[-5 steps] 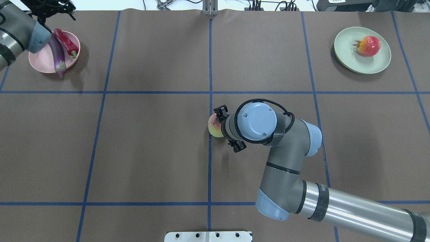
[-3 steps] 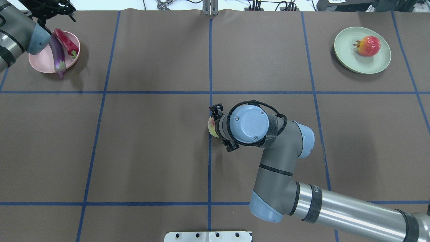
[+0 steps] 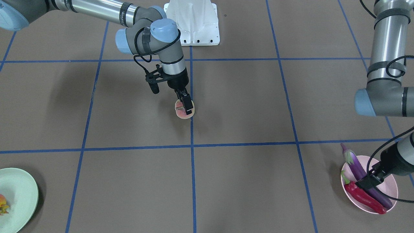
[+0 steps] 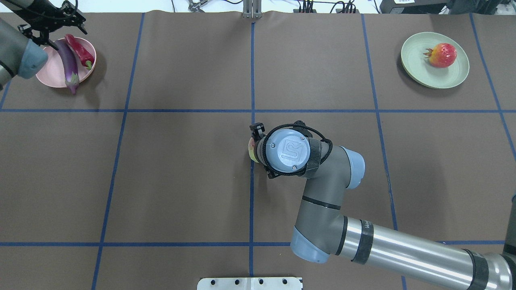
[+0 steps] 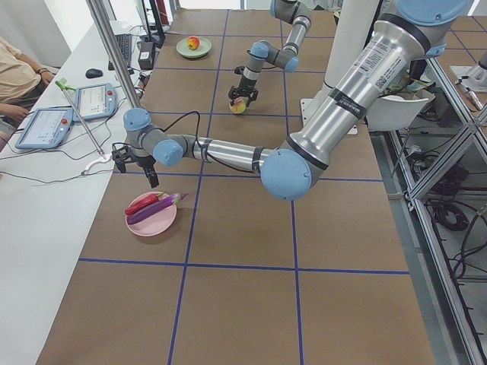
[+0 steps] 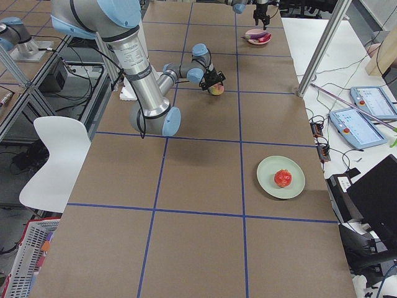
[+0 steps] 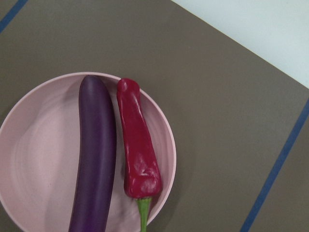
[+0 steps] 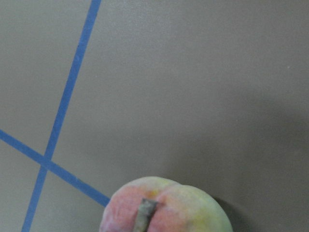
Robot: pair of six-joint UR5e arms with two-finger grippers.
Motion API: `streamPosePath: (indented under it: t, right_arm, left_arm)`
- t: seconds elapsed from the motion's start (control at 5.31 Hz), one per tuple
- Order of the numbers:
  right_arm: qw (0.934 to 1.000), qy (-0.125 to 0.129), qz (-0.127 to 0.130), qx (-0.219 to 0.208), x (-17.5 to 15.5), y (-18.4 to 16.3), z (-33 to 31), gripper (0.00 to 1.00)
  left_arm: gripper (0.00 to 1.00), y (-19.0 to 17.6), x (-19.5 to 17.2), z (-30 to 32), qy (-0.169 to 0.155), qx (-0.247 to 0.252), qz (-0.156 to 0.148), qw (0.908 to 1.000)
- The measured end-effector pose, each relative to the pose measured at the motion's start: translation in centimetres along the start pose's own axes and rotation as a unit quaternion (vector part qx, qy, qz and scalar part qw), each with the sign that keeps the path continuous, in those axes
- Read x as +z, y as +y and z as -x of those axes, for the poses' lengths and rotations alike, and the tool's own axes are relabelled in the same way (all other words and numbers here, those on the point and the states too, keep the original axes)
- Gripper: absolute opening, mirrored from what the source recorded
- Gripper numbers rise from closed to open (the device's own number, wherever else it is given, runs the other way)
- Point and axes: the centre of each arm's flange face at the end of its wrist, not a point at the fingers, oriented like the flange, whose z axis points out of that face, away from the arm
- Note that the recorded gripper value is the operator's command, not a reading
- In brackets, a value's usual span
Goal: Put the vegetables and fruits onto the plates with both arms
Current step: 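Lower the right gripper onto the peach and grasp it, then carry the peach to the green plate with the right gripper and release it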
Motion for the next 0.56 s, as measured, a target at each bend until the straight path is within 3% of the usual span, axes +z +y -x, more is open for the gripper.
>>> streamPosePath:
  t: [0.19,0.38,0.56]
  right_arm:
    - [1.0,-0.003,-0.004,-0.001,0.2,-0.1,0.0,0.28]
    - [0.9999,-0.008,-0.007,0.0,0.2,-0.1,0.2,0.0]
    - [0.9999,-0.012,-0.004,-0.004,0.1,0.0,0.2,0.0]
  left_arm:
    - [1.0,3.3,-2.7,1.3,0.024,0.013,0.017,0.9995]
    - [1.0,6.3,-5.5,2.0,0.034,0.021,0.019,0.999]
    - [1.0,8.8,-8.3,2.0,0.037,0.024,0.018,0.9989]
